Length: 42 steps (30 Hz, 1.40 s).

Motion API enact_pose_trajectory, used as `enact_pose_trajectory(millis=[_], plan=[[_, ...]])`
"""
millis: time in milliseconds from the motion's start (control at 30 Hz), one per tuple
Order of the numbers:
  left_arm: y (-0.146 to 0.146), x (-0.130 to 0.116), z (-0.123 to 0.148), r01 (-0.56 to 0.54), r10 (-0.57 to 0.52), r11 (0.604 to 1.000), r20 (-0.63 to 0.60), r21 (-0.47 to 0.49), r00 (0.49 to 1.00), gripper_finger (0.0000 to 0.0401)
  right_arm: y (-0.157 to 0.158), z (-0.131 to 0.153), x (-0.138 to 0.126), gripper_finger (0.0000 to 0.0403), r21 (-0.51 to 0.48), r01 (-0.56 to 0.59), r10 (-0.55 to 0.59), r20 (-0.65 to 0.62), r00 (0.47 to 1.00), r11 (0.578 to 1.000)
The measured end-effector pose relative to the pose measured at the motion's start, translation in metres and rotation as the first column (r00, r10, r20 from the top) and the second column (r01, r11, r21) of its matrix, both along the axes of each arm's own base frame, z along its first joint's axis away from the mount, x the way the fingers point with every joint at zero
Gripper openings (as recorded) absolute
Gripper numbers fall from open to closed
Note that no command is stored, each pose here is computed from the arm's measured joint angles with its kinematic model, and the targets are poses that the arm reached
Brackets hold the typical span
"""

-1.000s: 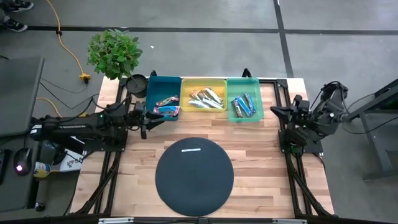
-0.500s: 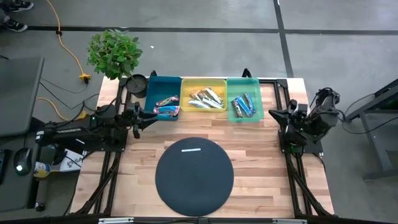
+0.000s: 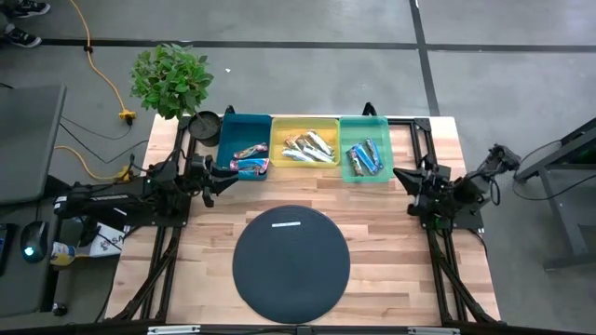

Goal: Pick and place Granola Bars by type
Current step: Return to Home Position

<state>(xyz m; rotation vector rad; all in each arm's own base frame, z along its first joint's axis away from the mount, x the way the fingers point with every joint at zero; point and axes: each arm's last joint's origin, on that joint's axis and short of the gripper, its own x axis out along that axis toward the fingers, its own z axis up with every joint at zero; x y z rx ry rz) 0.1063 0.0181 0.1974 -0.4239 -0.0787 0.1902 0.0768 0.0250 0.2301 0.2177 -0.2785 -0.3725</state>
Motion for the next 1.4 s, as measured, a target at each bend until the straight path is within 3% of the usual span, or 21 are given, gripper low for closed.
enact_pose_trajectory(millis=[267,733,967,1100,1400], plan=[[0.0,0.0,0.0,-0.013,0.014,0.999,-0.008,0.031,1.0,0.0131,-0.011,-0.011,0.01,0.0,-0.094,0.016,-0.019,-0.026,0.999,0.995],[0.002,0.0,0.0,-0.057,0.058,0.997,-0.016,0.053,0.998,0.0131,-0.03,-0.026,0.02,0.0,-0.034,-0.097,0.093,-0.109,0.99,0.995],[0.002,0.0,-0.006,-0.053,0.057,0.997,-0.076,0.047,0.995,0.0131,-0.031,-0.048,0.022,0.0,0.103,-0.238,0.257,-0.281,0.925,0.966],[0.001,-0.001,-0.014,-0.041,0.058,0.994,-0.163,0.101,0.985,0.0131,-0.03,-0.054,0.021,0.0,0.135,-0.293,0.322,-0.34,0.883,0.947],[0.001,-0.001,-0.021,0.011,0.057,0.968,-0.266,0.249,0.962,0.0131,-0.033,-0.067,0.018,0.0,0.102,-0.288,0.3,-0.492,0.817,0.952]])
